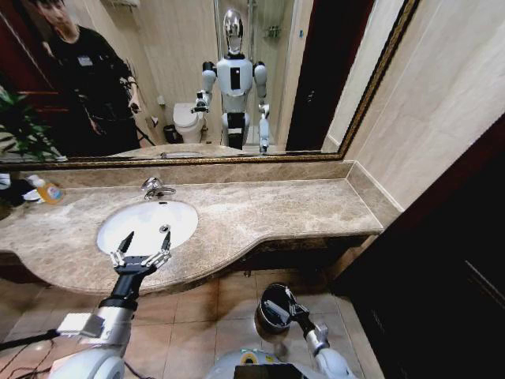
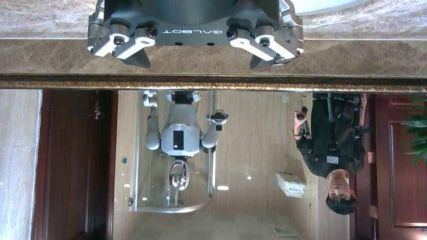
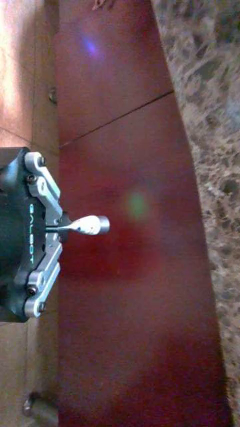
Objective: Pick up the trash from the sink and place it in the trash bin.
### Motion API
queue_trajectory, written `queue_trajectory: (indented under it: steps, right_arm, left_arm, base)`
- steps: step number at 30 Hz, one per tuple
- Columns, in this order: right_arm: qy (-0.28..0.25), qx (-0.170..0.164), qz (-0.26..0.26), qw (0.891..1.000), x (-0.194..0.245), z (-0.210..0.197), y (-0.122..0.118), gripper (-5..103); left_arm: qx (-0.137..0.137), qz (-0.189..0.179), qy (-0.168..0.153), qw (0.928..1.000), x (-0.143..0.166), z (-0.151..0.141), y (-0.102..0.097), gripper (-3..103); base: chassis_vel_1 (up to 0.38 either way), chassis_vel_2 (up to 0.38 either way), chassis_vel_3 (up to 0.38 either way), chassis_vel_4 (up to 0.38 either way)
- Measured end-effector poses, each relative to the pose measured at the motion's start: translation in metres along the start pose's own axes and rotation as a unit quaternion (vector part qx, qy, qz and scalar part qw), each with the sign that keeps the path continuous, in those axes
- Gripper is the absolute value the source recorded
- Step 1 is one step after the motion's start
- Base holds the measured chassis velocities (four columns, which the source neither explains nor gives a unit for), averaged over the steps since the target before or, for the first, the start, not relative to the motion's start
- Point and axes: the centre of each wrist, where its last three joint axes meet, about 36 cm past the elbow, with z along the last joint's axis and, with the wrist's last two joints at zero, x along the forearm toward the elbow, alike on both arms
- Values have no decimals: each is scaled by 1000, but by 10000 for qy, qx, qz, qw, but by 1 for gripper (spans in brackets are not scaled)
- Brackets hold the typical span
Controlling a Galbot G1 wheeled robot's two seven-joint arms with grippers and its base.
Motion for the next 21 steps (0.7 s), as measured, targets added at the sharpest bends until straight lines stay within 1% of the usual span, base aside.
queue_trajectory:
  steps: [10, 17, 18, 19, 20, 21]
  right_arm:
    - [43, -24, 83, 10000, -32, -1, 15, 1]
    - [53, 8, 216, 9998, -37, 0, 15, 1]
    - [54, 46, 220, 9997, -35, 1, 13, -2]
    - [51, 93, 224, 9997, -33, 2, 11, 2]
    - [51, 93, 224, 9997, -33, 2, 11, 2]
    - [28, 125, 234, 9996, -32, 4, 9, 8]
  left_arm:
    - [-1, 0, 1, 10000, 0, 0, 0, 100]
    - [0, 0, 0, 10000, 0, 0, 0, 100]
    - [0, 0, 1, 10000, 0, 0, 0, 100]
    - [0, 0, 1, 10000, 0, 0, 0, 100]
    - [0, 0, 1, 10000, 0, 0, 0, 100]
    - [-1, 0, 0, 10000, 0, 0, 0, 100]
  base:
    - [0, 0, 0, 0]
    - [0, 0, 0, 0]
    - [0, 0, 0, 0]
    - [0, 0, 0, 0]
    - [0, 0, 0, 0]
    - [0, 0, 0, 0]
